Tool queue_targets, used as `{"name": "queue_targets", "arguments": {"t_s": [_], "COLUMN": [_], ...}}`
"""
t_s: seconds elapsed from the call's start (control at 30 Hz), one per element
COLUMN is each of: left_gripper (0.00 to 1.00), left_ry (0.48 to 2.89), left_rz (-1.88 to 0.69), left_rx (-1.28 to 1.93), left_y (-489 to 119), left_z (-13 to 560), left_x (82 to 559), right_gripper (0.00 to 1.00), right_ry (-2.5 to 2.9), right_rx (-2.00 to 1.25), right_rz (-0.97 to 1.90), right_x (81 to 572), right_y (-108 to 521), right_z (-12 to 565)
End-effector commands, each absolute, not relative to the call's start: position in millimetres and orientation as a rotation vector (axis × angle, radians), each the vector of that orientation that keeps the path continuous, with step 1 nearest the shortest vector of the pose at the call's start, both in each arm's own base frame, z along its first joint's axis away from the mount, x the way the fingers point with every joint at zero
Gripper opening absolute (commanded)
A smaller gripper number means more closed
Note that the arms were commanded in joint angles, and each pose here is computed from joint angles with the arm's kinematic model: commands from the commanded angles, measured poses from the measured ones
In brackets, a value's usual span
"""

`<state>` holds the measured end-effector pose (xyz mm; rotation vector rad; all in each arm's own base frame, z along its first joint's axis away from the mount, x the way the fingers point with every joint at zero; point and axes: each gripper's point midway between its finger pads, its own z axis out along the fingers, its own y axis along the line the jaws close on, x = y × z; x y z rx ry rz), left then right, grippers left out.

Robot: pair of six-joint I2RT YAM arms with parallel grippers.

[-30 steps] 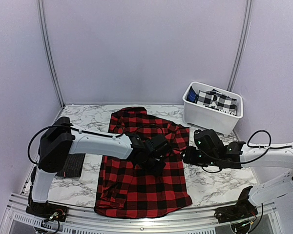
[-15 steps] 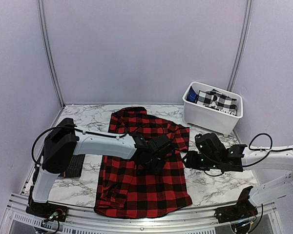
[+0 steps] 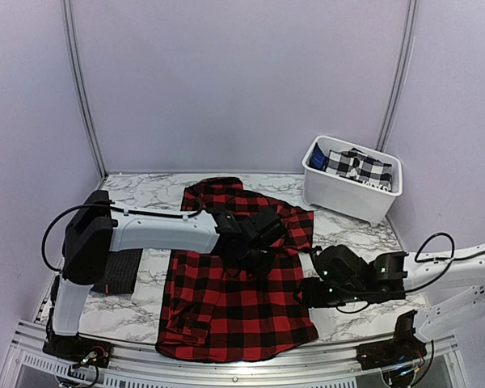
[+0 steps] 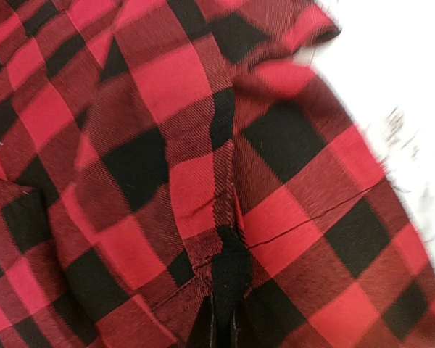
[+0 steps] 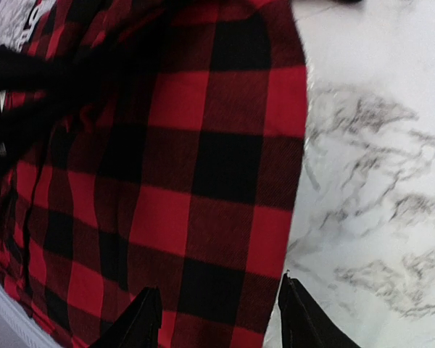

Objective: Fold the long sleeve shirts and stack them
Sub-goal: Pick up the 1/3-folded shirt from the center of the board.

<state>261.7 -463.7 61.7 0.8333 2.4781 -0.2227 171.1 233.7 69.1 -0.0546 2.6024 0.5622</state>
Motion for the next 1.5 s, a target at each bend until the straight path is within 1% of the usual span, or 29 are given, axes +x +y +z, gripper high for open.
{"name": "queue_targets", "arguments": {"t_s": [0.0, 0.2, 0.3, 0.43, 0.57, 0.83, 1.0, 1.13, 1.17, 1.37, 1.47], "left_gripper": [0.00, 0.00, 0.00, 0.00, 0.00, 0.00, 0.00, 0.00, 0.00, 0.00, 0.00], "left_ry": [2.431, 2.419, 2.413, 2.397, 2.384, 2.364, 2.334, 2.288, 2.270, 2.153, 2.113], "left_rz": [-0.394, -0.471, -0.493, -0.512, -0.528, -0.562, -0.580, -0.611, -0.628, -0.737, -0.732], "left_rx": [0.742, 0.696, 0.678, 0.657, 0.639, 0.607, 0.575, 0.538, 0.527, 0.401, 0.341], "left_y": [-463, -455, -452, -450, -448, -446, -443, -438, -437, -402, -376], "left_z": [130, 156, 164, 175, 184, 199, 216, 242, 252, 327, 348], "left_x": [275, 287, 293, 300, 306, 316, 325, 337, 341, 375, 392], "right_gripper": [0.51, 0.49, 0.44, 0.40, 0.36, 0.34, 0.22, 0.03, 0.00, 0.00, 0.00], "right_ry": [2.702, 2.768, 2.806, 2.847, 2.850, 2.798, 2.796, 2.790, 2.791, 2.776, 2.768], "right_rx": [-0.037, 0.009, 0.023, 0.032, 0.053, 0.049, 0.008, -0.011, -0.013, -0.048, -0.083], "right_rz": [0.564, 0.515, 0.491, 0.512, 0.531, 0.631, 0.630, 0.617, 0.613, 0.596, 0.598], "right_x": [128, 93, 82, 70, 69, 74, 74, 75, 76, 79, 80], "right_y": [233, 217, 208, 205, 203, 216, 223, 224, 224, 227, 234], "right_z": [65, 61, 51, 37, 30, 34, 36, 41, 42, 51, 59]}}
